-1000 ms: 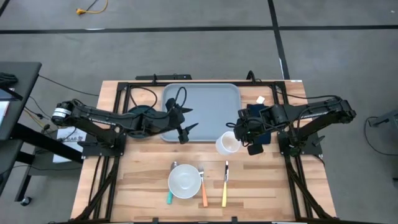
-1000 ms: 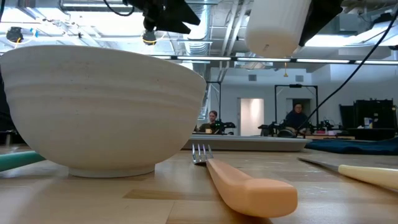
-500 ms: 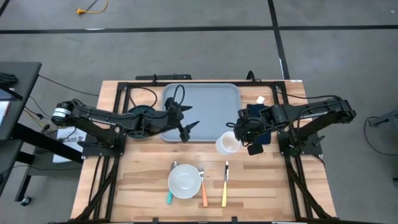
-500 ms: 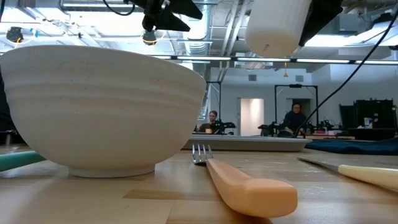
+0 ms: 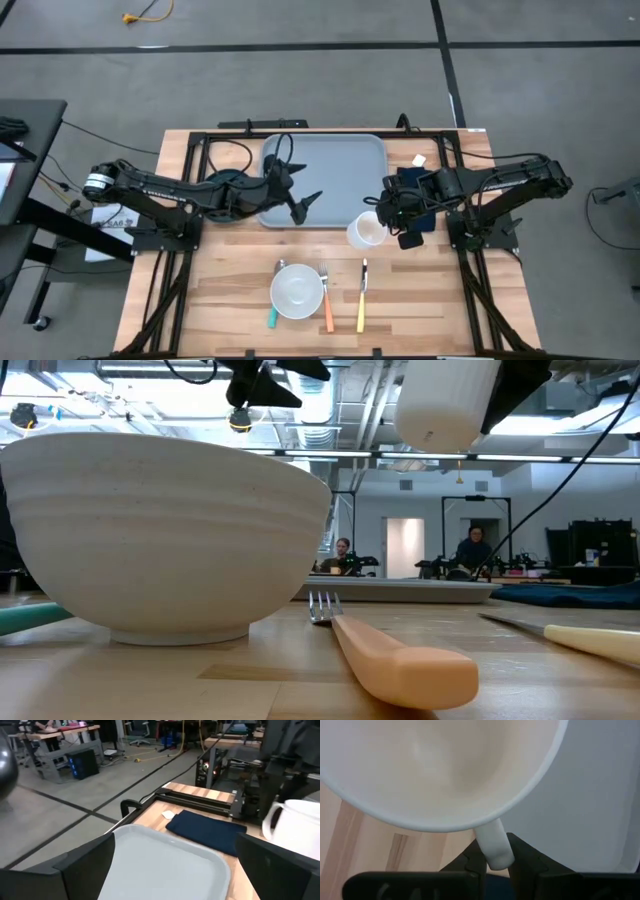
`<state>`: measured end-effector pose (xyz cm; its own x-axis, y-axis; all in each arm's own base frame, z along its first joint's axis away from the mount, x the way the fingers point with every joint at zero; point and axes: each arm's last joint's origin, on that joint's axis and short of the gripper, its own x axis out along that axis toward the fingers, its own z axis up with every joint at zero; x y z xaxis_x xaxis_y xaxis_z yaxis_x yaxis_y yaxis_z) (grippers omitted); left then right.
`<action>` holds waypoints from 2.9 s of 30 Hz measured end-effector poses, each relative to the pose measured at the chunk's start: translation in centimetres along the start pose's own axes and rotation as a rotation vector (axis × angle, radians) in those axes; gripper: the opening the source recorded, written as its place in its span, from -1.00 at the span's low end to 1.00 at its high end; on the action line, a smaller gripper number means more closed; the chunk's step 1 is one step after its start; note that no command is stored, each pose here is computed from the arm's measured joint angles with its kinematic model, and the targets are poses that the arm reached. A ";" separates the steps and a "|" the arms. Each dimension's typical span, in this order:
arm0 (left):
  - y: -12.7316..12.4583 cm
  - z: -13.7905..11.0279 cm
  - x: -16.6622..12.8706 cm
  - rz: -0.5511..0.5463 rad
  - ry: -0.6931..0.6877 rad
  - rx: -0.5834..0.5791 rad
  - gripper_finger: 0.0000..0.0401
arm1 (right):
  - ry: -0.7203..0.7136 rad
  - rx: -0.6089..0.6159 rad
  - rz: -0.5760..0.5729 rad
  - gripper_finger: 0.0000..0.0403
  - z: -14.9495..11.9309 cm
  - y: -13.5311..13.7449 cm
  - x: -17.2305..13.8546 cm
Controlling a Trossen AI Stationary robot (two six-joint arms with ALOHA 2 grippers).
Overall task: Set up tray
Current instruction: Put the white mug on the gray serving tray
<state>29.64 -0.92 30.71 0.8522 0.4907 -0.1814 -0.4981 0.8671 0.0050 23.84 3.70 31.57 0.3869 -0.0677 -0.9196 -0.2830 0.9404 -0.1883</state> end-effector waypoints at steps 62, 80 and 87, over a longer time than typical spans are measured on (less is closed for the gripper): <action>-8.2 -4.0 10.4 -0.576 0.099 0.132 0.97 | 0.000 0.050 -0.020 -0.76 -0.2 -1.0 0.1; -8.3 -3.9 10.3 -0.576 0.116 0.027 0.96 | -0.011 0.055 -0.018 -0.76 -0.1 -1.0 0.1; -8.6 -3.9 10.1 -0.579 0.112 0.039 0.96 | -0.011 0.051 -0.018 -0.76 -0.1 -1.0 0.1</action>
<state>41.91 -3.77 24.95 0.9605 -0.0740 -0.2684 0.0514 0.9946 -0.0904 24.12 2.73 31.65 0.4010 -0.0811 -0.9125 -0.2312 0.9549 -0.1865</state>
